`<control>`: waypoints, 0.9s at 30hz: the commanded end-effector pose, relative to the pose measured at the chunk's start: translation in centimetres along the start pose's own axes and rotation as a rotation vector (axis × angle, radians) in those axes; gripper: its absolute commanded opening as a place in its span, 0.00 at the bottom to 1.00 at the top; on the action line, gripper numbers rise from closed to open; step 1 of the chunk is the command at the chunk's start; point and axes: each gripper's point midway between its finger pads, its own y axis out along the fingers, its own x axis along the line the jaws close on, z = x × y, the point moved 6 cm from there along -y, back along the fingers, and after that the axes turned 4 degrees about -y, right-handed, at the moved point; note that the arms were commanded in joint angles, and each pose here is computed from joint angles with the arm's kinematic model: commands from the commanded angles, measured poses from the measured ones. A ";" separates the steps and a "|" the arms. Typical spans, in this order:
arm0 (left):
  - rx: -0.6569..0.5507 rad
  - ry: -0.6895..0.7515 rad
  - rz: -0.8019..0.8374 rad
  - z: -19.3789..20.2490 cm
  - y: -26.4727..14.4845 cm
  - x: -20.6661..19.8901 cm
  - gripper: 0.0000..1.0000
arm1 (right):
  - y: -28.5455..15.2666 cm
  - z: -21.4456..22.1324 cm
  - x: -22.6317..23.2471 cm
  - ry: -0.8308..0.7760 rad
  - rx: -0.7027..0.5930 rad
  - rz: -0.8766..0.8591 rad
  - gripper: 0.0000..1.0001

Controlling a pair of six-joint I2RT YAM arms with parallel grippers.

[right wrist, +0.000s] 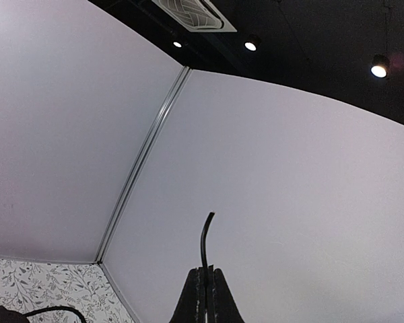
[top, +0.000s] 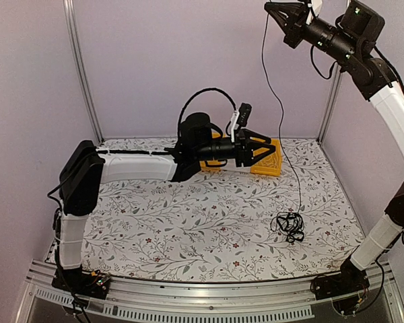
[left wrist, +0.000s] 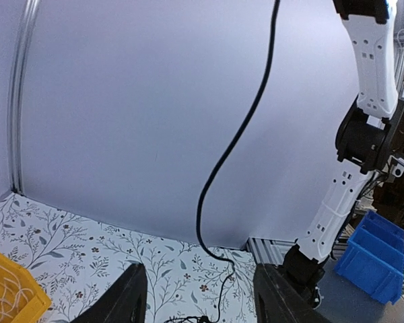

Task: Untangle the cables

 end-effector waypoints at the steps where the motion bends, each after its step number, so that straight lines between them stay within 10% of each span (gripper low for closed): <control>1: -0.051 -0.027 0.070 -0.6 1.2 -0.5 0.57 | 0.5 0.3 0.2 0.016 -0.009 -0.008 0.00; 9: -0.068 -0.026 0.091 -0.5 2.2 -0.2 0.50 | 1.7 1.8 0.8 0.048 0.005 -0.047 0.00; 19: -0.056 -0.087 0.066 -0.8 1.3 0.9 0.00 | 3.2 3.5 0.9 0.087 0.029 -0.037 0.00; 23: -0.057 -0.103 -0.014 -1.6 -1.8 1.3 0.00 | 2.9 6.3 0.2 0.086 0.104 0.003 0.01; 27: -0.076 -0.085 -0.162 -4.6 -6.2 0.9 0.00 | 1.3 12.1 0.3 0.157 0.273 0.001 0.59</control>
